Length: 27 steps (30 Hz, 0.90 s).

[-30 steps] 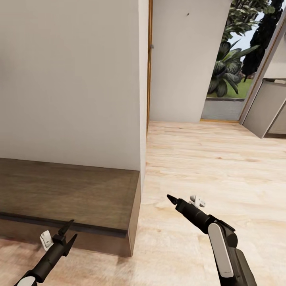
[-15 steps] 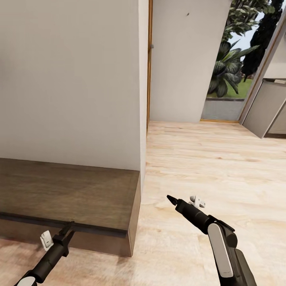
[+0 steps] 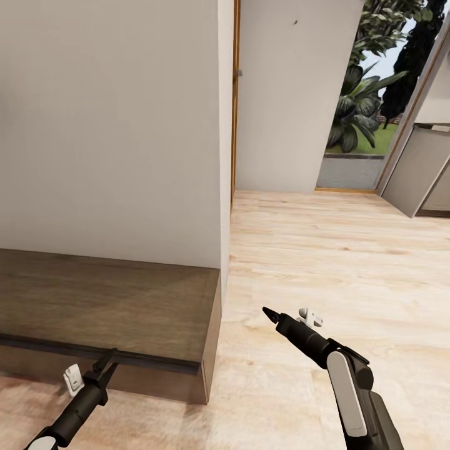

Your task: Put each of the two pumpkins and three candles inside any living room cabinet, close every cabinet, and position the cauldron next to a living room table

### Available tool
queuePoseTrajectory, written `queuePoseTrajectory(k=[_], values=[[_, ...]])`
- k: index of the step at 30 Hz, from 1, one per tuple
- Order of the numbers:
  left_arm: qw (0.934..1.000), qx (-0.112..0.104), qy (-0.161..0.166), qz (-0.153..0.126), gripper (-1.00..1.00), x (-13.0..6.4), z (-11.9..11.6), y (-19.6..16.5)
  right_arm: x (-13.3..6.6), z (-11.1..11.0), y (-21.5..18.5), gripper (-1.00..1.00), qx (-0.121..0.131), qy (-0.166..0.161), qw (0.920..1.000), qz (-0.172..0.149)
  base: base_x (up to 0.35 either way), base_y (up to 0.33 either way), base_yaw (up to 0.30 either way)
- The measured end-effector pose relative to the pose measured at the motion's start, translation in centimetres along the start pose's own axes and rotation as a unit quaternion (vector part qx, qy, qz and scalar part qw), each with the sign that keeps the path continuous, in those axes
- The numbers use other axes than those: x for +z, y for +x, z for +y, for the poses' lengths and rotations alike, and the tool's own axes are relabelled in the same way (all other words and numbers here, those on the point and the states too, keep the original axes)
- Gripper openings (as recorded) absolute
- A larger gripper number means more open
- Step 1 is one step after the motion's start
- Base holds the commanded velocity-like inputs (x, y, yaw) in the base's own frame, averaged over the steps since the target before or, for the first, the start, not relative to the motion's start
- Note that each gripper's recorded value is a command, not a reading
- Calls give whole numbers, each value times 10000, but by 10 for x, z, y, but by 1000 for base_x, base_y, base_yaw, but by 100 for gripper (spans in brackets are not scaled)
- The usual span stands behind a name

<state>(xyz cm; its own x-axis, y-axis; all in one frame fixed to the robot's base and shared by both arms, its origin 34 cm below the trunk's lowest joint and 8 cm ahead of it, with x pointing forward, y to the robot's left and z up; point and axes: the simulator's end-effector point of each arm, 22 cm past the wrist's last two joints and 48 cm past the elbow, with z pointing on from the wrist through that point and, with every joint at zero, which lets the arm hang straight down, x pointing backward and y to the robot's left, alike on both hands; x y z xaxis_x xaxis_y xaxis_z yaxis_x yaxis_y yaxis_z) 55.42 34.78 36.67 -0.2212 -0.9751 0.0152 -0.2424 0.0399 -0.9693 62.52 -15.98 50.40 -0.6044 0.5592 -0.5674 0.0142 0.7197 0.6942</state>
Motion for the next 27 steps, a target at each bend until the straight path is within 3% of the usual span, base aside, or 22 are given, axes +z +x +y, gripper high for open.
queuePoseTrajectory(k=[23, 27], values=[[10000, 8, 5, 25, -100, 1, 0, 1, 2, -2, 3, 100, 17, 11, 10000, 33, 15, 0, 0], [10000, -81, 18, 35, -100, -4, 3, 2, 2, -2, 3, 100, 15, 12, 10000, 35, 49, 0, 0]])
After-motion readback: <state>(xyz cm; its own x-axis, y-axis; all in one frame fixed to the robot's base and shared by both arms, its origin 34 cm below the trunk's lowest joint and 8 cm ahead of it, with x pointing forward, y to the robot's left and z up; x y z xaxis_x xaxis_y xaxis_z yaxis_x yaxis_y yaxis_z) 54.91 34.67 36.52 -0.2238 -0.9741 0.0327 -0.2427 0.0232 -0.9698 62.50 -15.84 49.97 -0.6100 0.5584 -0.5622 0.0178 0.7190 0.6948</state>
